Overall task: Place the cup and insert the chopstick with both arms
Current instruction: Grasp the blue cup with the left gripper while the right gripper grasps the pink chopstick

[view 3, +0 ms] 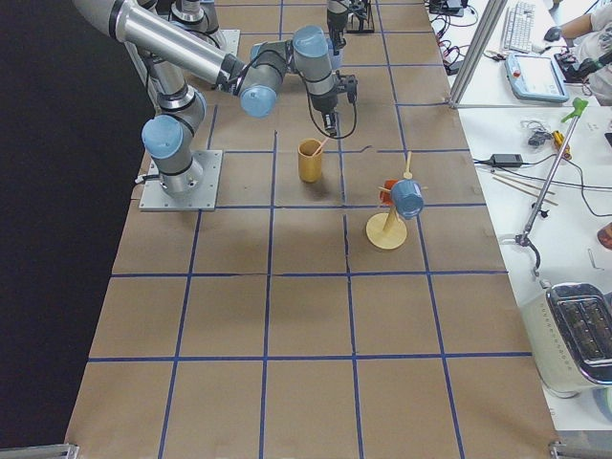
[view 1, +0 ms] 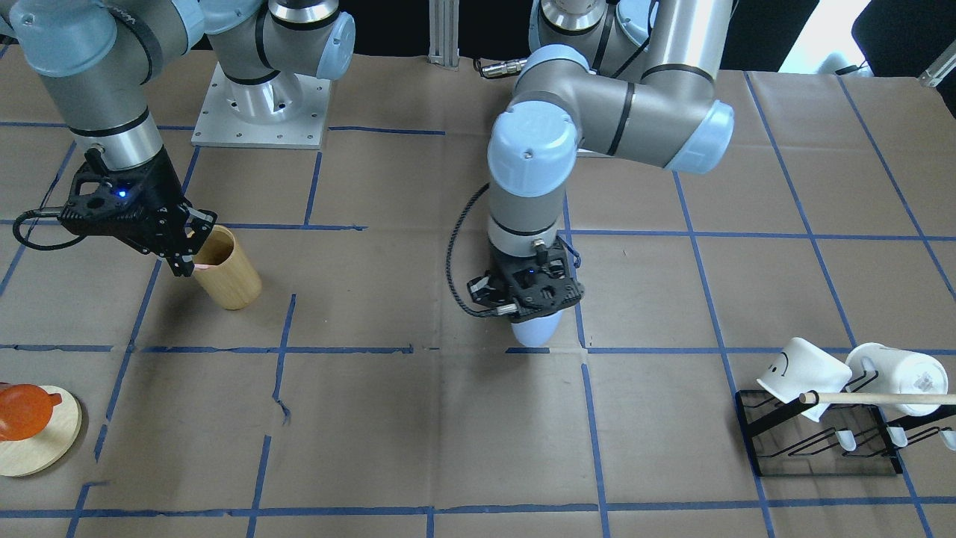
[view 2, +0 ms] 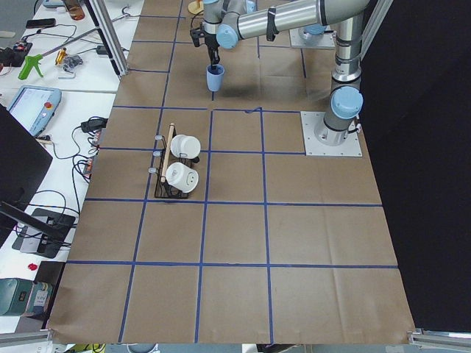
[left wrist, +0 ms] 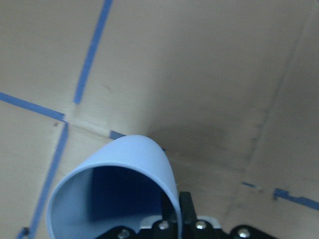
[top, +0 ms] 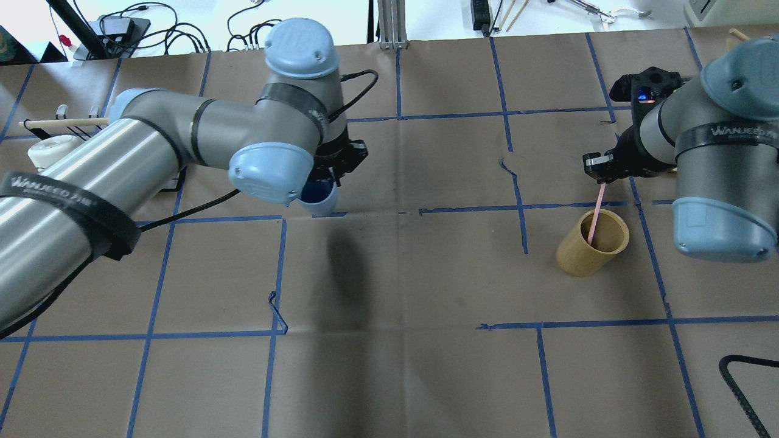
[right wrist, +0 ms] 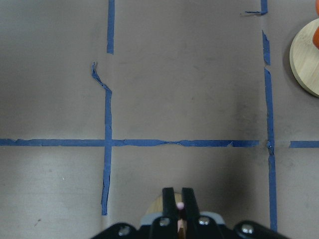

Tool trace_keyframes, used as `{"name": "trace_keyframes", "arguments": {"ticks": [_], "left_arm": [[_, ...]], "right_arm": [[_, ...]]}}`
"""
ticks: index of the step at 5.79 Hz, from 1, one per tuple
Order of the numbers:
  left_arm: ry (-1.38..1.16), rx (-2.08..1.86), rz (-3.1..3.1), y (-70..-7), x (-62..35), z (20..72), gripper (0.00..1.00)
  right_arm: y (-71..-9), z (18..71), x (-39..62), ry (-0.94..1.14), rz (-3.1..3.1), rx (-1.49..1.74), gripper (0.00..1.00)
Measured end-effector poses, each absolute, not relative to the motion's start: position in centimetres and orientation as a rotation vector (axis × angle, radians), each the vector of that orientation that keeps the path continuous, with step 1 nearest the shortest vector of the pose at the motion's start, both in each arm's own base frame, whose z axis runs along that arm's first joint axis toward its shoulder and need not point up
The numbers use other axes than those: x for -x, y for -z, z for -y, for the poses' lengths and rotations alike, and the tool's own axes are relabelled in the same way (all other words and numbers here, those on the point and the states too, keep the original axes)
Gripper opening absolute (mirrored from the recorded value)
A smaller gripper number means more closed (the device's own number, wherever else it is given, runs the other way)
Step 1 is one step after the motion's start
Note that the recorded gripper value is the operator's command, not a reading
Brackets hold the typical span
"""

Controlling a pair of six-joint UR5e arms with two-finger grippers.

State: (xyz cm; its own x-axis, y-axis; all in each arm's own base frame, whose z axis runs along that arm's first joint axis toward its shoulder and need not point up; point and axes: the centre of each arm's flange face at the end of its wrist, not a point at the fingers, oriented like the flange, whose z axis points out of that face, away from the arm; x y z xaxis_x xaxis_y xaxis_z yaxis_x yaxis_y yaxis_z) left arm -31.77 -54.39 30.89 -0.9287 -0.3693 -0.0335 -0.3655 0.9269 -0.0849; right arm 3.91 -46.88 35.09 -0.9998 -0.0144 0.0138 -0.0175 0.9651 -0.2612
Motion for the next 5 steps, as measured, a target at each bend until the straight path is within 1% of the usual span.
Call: {"name": "trace_keyframes", "arguments": {"ticks": [1,3,4,5], "left_arm": [[0.129,0.731,-3.014,-30.0,36.2,54.5,0.02],[0.078,0.882,-2.986,-27.8,39.4,53.4,0.04],[0.050,0.884,-2.995,-26.8,40.3,53.1,0.13],[0.040,0.867,-3.001,-25.8,40.8,53.1,0.99]], "right_arm": [[-35.5,46.9,-3.9,-0.422,3.096,-0.025,0.09],[-38.0,47.7,-3.8,-0.458,3.086,-0.030,0.09],[-40.5,48.5,-3.8,-0.438,3.092,-0.032,0.09],[-43.4,49.2,-3.7,-0.397,3.104,-0.032,0.09]]}}
